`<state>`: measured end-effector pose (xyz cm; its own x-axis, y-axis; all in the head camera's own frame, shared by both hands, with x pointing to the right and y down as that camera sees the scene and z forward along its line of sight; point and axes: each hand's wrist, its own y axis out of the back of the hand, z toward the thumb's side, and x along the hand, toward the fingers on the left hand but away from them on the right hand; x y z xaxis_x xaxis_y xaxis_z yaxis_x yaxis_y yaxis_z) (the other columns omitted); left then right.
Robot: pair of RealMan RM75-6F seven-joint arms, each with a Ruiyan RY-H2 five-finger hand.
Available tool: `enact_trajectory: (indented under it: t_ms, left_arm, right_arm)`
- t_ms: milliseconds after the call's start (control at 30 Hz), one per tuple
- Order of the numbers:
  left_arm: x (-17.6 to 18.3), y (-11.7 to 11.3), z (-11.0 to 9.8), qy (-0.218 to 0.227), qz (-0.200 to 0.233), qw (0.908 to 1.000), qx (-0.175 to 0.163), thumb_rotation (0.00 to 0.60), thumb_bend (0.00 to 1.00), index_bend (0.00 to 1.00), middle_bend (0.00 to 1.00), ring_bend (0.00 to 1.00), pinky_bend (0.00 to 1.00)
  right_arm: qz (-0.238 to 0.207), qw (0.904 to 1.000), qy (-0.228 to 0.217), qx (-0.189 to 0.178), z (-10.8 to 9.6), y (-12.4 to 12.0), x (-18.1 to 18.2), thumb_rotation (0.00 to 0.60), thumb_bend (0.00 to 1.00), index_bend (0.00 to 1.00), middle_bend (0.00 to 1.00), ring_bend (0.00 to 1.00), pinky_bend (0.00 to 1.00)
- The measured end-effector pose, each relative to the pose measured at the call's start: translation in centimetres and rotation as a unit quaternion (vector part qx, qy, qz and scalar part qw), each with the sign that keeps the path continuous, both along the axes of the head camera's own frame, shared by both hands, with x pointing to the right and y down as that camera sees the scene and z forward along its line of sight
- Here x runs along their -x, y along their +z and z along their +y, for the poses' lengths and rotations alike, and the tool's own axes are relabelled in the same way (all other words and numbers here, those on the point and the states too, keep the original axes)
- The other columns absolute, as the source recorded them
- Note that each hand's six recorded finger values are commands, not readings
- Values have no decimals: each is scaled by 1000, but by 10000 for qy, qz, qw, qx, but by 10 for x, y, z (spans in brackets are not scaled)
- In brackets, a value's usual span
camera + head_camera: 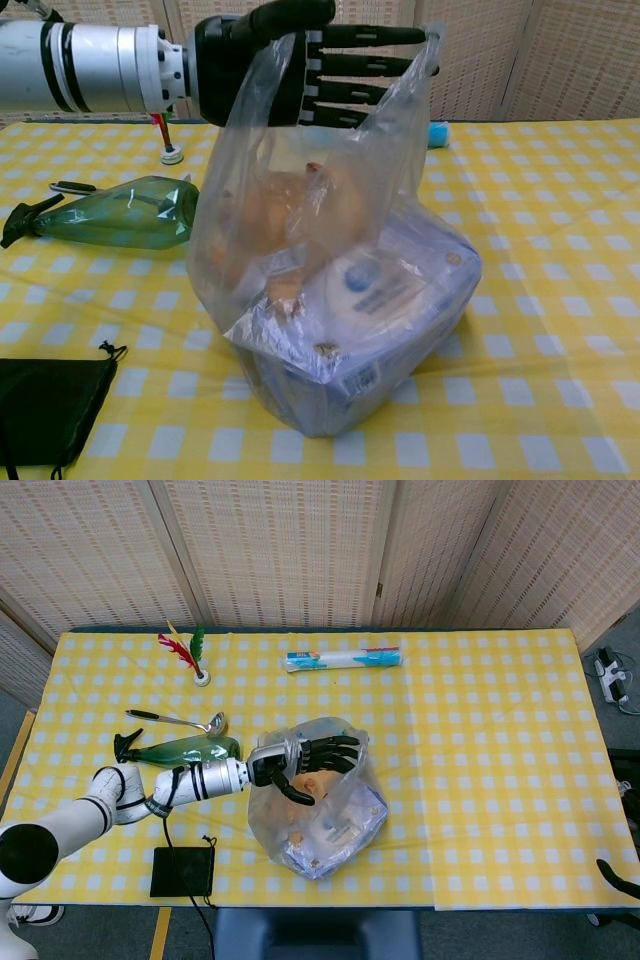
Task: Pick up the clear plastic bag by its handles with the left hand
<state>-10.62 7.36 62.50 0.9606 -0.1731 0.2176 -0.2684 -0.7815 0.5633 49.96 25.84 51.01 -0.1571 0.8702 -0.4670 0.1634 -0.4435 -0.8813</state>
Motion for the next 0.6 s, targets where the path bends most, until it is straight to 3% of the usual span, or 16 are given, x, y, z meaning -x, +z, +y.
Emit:
enact_trajectory:
  t_ms: [333, 600]
  left_arm:
    - [-19, 10, 23, 362, 2, 9989, 298, 540, 71, 33, 143, 162, 146]
    - [-31, 11, 26, 411, 80, 9980, 466, 541, 71, 34, 146, 165, 150]
  right_arm:
    - [-12, 10000, -15, -4, 0, -1, 0, 600, 271, 0, 0, 0, 0]
    - [-35, 10000, -28, -18, 1, -3, 0, 600, 272, 0, 0, 0, 0]
